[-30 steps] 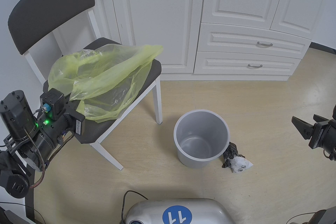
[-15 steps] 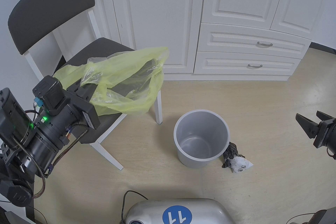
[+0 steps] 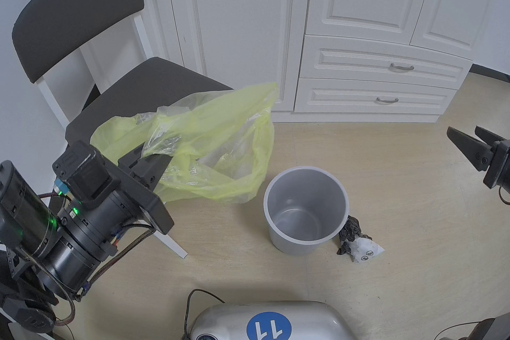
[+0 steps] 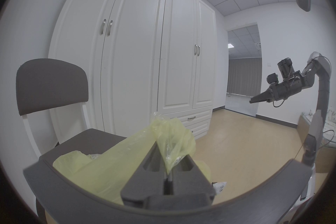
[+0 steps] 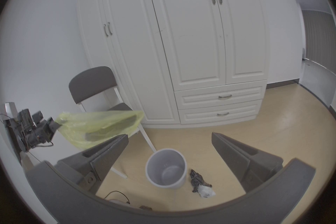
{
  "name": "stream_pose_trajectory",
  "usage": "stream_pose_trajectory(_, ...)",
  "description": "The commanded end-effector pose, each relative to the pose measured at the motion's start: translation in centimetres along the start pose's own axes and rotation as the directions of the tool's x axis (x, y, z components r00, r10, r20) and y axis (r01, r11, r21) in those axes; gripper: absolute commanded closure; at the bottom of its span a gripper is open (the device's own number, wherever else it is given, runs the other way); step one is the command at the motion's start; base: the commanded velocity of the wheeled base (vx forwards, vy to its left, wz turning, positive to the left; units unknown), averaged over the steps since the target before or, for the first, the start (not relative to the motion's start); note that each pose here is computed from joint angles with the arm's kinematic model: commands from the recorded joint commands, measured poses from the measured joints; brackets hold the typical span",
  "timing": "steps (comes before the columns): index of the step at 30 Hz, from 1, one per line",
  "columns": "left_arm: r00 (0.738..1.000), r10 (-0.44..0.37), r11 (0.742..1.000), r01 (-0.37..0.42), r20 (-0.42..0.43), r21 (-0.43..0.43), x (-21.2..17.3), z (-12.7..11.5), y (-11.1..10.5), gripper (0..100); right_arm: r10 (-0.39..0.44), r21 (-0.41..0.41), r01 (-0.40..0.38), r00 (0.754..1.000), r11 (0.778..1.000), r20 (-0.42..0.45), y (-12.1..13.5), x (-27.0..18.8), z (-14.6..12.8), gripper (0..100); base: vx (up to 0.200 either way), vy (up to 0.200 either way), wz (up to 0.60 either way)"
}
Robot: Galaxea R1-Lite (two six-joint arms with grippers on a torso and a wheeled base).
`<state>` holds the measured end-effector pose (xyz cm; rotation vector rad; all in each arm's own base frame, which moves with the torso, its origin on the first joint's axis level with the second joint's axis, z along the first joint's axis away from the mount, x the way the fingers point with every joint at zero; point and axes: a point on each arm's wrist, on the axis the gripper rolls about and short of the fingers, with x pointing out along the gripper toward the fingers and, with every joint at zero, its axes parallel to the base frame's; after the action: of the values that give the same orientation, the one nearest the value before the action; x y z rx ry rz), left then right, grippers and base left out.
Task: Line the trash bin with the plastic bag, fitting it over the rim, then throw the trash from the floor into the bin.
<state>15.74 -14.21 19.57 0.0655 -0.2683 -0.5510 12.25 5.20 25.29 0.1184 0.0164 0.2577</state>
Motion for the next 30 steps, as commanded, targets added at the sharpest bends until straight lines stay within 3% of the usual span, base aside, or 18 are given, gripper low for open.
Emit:
stream_pose_trajectory(1,1.000,-0.013,1.000,0.013,-0.010,-0.002,0.0,-0.2,-0.3,100,0.063,0.017,-0.063,0.998,0.998,-0.010,1.3,1.7,-0.4,0,0.000,0.000,0.00)
stream_pose_trajectory(4,1.000,-0.024,1.000,0.024,-0.002,-0.006,0.0,0.0,-0.5,100,0.108,0.040,-0.110,0.994,0.993,0.035,2.8,3.2,-1.4,0,0.000,0.000,0.00)
stream_pose_trajectory(11,0.998,-0.048,0.999,0.049,0.043,-0.022,-0.5,0.7,-1.1,100,0.024,0.042,-0.025,0.999,0.999,0.034,5.1,7.4,-5.1,0,0.000,0.000,0.00)
stream_pose_trajectory(16,0.992,-0.086,0.995,0.090,0.088,-0.040,-0.8,1.3,-1.9,100,0.035,0.032,-0.036,0.999,0.999,0.003,5.6,7.6,-6.1,0,0.000,0.000,0.00)
stream_pose_trajectory(25,0.985,-0.137,0.988,0.143,0.100,-0.051,-1.2,1.5,-2.9,100,-0.009,0.003,0.010,0.997,1.000,-0.077,5.2,9.3,-8.1,0,0.000,0.000,0.00)
stream_pose_trajectory(30,0.965,-0.225,0.970,0.235,0.132,-0.064,-2.1,2.0,-3.3,100,-0.024,0.058,0.028,0.997,0.998,-0.072,4.1,10.3,-7.8,0,0.000,0.000,0.00)
